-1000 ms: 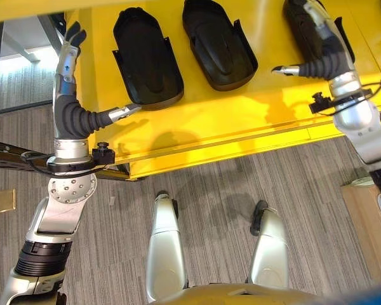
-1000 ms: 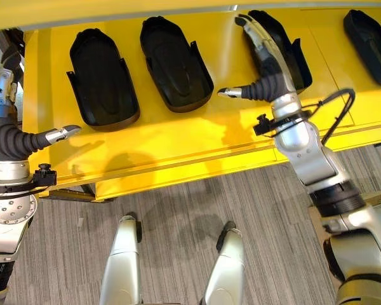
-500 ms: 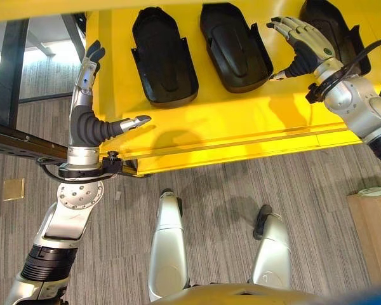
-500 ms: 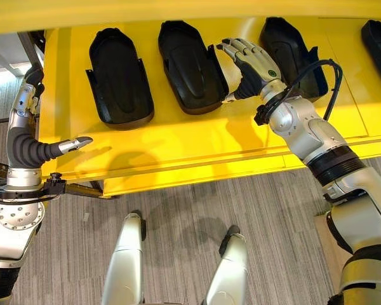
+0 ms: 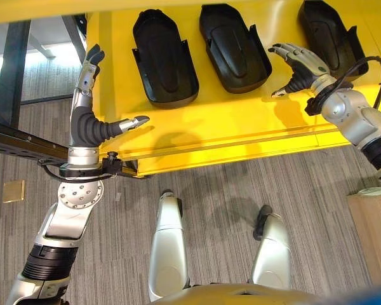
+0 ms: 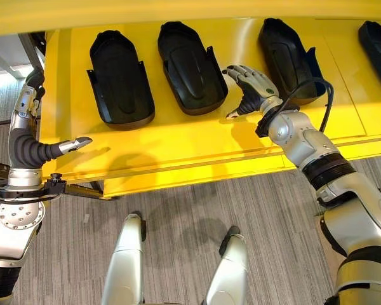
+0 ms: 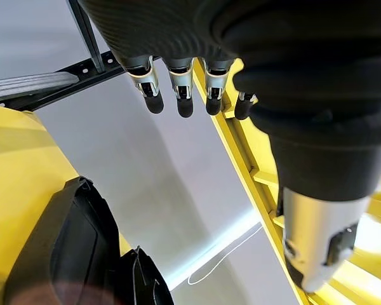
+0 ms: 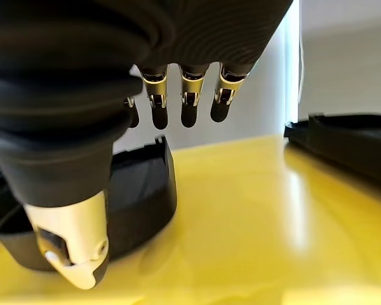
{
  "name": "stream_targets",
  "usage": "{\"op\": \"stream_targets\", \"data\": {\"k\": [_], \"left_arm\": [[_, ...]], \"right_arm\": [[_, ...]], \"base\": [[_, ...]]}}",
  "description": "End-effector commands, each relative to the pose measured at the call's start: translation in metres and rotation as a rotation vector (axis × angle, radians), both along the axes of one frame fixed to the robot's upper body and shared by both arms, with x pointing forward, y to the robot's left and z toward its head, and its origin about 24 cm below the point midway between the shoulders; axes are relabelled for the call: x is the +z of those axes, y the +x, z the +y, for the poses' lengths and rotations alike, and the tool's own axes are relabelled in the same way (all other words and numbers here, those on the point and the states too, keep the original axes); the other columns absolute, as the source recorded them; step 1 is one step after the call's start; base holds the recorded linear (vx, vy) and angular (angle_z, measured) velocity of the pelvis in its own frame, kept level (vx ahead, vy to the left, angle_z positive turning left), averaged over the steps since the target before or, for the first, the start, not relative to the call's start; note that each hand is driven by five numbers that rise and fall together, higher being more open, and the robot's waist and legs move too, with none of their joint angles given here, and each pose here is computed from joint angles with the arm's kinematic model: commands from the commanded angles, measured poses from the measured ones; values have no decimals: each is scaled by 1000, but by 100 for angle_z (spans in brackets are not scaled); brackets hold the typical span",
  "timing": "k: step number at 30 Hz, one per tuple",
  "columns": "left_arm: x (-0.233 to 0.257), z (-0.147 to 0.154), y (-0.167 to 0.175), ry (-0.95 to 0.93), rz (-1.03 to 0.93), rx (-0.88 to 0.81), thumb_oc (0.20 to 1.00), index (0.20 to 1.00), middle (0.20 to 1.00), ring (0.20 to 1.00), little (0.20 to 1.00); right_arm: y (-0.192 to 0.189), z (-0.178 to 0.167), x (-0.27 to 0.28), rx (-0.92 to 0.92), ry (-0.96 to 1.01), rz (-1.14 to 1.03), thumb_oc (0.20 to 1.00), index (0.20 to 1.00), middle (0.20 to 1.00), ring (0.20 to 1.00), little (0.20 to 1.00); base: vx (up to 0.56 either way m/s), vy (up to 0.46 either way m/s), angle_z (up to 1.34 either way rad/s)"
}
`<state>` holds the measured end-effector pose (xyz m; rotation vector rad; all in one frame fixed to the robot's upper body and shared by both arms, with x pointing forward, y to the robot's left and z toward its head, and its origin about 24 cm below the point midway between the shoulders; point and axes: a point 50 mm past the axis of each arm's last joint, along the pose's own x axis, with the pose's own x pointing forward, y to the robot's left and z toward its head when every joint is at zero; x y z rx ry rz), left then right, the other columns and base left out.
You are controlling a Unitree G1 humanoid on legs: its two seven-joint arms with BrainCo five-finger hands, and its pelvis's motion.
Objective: Move parts from the plastic box to the shelf.
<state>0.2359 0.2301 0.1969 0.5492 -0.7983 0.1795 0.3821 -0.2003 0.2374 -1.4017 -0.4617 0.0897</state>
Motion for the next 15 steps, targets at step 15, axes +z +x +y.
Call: {"op": "stream_targets", "data": {"k": [15], "left_arm": [[13,-14,-3,-30,-75,-103,1000,1000,1000,1000,1000]], "right_arm": [[3,42,37,79,-165,-147,1000,1000,1000,1000,1000]], "base": [[0,0,0]]}}
